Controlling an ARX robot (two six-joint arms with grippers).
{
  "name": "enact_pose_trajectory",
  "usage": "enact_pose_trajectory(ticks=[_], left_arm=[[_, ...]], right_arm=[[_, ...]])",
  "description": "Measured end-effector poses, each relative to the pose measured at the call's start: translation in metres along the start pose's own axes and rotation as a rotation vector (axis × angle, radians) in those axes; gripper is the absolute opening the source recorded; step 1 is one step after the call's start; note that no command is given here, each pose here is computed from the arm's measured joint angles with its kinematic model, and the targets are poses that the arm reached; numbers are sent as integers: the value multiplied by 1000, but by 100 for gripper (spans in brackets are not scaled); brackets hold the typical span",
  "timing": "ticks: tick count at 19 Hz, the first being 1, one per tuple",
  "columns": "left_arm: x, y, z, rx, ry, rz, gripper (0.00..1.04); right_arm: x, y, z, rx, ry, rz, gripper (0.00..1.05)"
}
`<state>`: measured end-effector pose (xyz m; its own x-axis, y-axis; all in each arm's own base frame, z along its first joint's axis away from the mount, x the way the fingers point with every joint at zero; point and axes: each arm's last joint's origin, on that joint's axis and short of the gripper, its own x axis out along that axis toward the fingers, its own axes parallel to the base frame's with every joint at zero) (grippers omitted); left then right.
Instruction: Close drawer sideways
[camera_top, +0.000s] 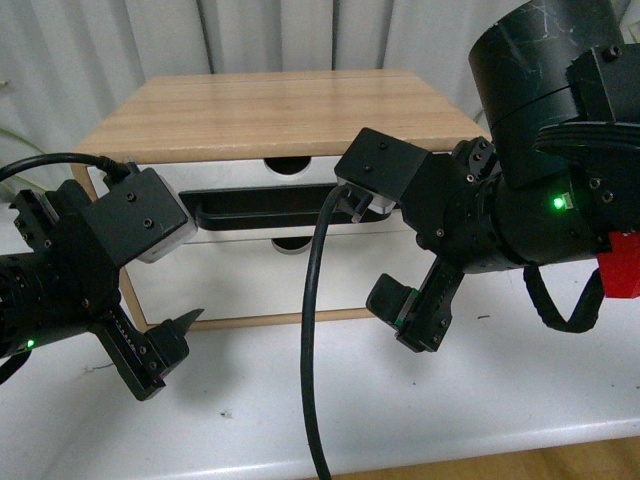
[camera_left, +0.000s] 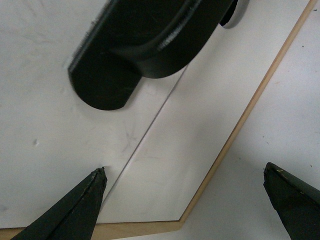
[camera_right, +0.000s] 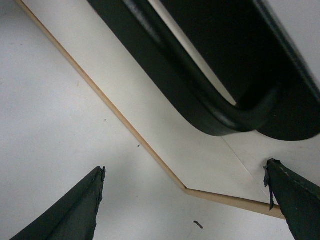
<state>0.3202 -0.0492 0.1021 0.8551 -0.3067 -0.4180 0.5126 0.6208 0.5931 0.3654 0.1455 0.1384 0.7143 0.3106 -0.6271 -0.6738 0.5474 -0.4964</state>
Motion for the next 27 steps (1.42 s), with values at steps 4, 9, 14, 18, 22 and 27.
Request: enact_pose_trajectory(ticks=[4, 9, 14, 18, 22, 27], left_arm=[[-49, 14, 20, -42, -67, 117, 98], [-140, -6, 19, -249, -57, 126, 98], [-188, -2, 20, -386, -98, 252, 98], [-226, -9, 9, -601, -144, 377, 98], [-232, -15, -3, -772, -164, 416, 98], [-232, -42, -6, -775, -255, 463, 8]], right_arm=[[-56, -5, -14, 77, -68, -53, 98], [-147, 25, -75, 371, -77, -138, 98], [-190, 38, -97, 522, -99, -251, 98], [-227, 55, -113, 685, -166, -349, 98], [-239, 59, -119, 759, -225, -471, 98], [-244, 69, -139, 773, -524, -627, 12]])
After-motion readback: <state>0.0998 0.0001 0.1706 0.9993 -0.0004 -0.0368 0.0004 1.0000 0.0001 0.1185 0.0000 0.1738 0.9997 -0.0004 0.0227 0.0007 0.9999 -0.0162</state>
